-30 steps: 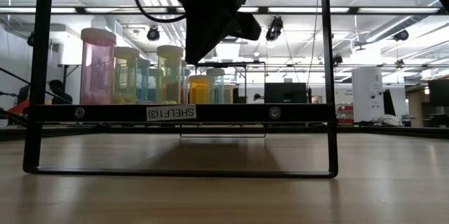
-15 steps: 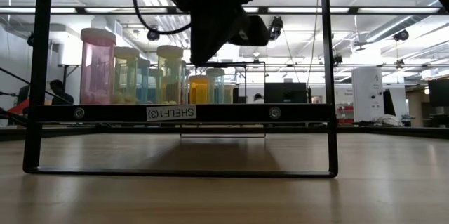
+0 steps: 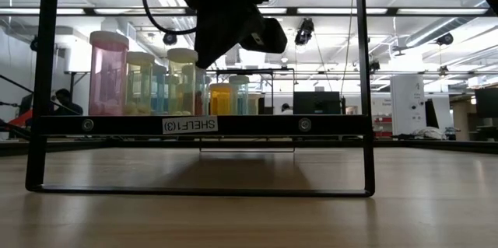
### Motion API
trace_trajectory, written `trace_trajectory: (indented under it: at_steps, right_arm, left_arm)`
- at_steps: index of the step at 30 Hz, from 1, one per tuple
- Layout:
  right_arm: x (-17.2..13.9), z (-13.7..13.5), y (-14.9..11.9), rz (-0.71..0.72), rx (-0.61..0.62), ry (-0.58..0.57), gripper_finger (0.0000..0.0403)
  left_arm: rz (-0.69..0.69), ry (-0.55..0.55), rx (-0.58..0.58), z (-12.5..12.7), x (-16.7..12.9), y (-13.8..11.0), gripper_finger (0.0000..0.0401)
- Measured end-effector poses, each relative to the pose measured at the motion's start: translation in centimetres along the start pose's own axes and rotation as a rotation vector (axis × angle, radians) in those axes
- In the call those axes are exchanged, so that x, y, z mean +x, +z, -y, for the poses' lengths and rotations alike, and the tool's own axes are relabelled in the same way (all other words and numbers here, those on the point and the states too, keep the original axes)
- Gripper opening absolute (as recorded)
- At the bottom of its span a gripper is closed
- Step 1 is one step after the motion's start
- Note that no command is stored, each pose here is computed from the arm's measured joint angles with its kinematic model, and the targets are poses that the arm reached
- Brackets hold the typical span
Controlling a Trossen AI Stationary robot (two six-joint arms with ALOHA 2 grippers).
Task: Pick and place medicine bottles onto shelf by color
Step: Adjust the pill bottles on the shelf, then return to Home Position
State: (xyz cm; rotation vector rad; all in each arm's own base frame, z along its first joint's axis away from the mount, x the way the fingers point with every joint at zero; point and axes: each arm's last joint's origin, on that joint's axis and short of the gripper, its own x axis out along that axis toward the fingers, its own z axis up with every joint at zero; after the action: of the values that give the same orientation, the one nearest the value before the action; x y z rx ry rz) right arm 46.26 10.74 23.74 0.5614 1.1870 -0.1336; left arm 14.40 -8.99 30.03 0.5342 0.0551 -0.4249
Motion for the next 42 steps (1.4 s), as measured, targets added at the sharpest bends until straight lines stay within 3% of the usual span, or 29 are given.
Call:
trace_trajectory:
  at_steps: [13,23,30,36,42]
  right_arm:
    - [-0.8,-0.2,0.1,0.016,-0.055,-0.008,0.0009]
    - [-5.5,-1.3,-0.7,0.134,-0.403,-0.129,0.0009]
    - [-11.1,-1.8,-2.7,0.376,-0.579,-0.264,0.0009]
    - [-12.7,-1.7,-4.8,0.673,-0.815,-0.171,0.0009]
    - [-12.2,2.8,-7.2,0.907,-0.878,-0.120,0.0009]
  left_arm:
    - [0.000,0.000,-0.001,0.0,0.0,0.0,0.0002]
    - [0.045,0.024,-0.010,-0.2,0.0,0.4,0.0002]
    - [0.060,0.032,-0.006,-0.5,-0.2,0.8,0.0002]
    - [0.089,0.047,-0.020,-0.6,-0.1,1.0,0.0002]
    - [0.068,0.048,-0.026,-0.3,0.3,0.6,0.0002]
